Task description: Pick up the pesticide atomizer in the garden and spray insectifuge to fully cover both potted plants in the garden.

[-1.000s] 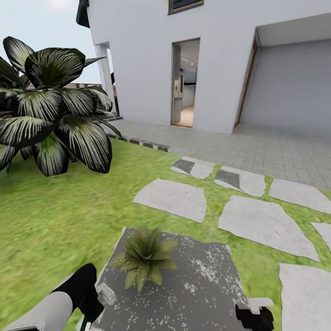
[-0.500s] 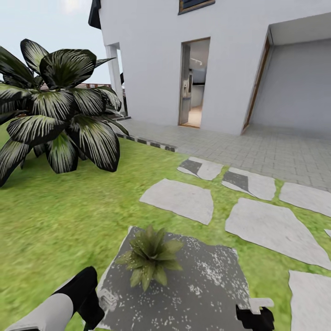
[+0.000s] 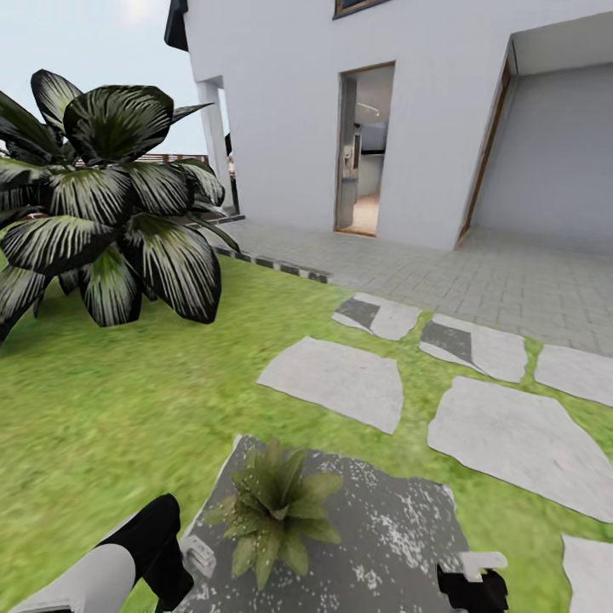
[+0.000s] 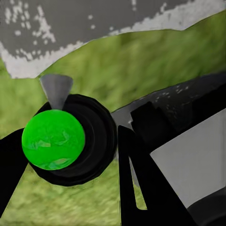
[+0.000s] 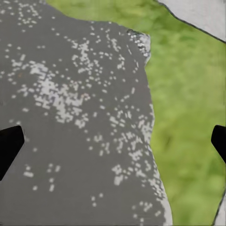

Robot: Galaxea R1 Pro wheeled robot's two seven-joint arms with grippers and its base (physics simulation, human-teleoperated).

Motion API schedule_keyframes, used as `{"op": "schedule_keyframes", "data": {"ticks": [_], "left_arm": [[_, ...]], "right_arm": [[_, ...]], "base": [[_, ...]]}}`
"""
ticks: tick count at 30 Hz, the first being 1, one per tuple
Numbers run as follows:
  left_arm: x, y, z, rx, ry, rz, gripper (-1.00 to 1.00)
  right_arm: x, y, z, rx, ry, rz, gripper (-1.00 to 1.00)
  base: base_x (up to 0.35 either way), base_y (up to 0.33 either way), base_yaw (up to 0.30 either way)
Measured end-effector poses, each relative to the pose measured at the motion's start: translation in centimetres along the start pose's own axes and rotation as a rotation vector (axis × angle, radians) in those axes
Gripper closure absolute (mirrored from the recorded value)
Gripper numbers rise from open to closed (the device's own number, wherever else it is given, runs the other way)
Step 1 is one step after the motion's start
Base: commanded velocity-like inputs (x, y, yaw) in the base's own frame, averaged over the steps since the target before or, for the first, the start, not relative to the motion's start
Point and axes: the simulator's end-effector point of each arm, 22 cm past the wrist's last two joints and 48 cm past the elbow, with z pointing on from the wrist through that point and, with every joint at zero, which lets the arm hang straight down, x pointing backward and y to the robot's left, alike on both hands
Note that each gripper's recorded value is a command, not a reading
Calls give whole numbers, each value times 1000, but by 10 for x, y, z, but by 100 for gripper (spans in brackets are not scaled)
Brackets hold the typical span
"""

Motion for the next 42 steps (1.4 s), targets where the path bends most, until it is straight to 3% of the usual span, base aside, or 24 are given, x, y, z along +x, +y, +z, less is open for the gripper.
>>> {"op": "schedule_keyframes", "data": {"ticks": [9,21,33,42], "left_arm": [[4,-3,4,9,11,1,100],[4,-14,10,20,12,13,100],[5,-15,11,24,14,13,100],[5,-16,11,28,11,18,100]], "right_arm": [[1,0,0,-1,2,-1,-100],[1,0,0,0,2,-1,-100],[1,0,0,-1,2,-1,-100],[1,0,0,0,2,0,-100]], "base": [[3,-1,251],[-11,-136,31],[-11,-15,260],[73,-179,26]]}}
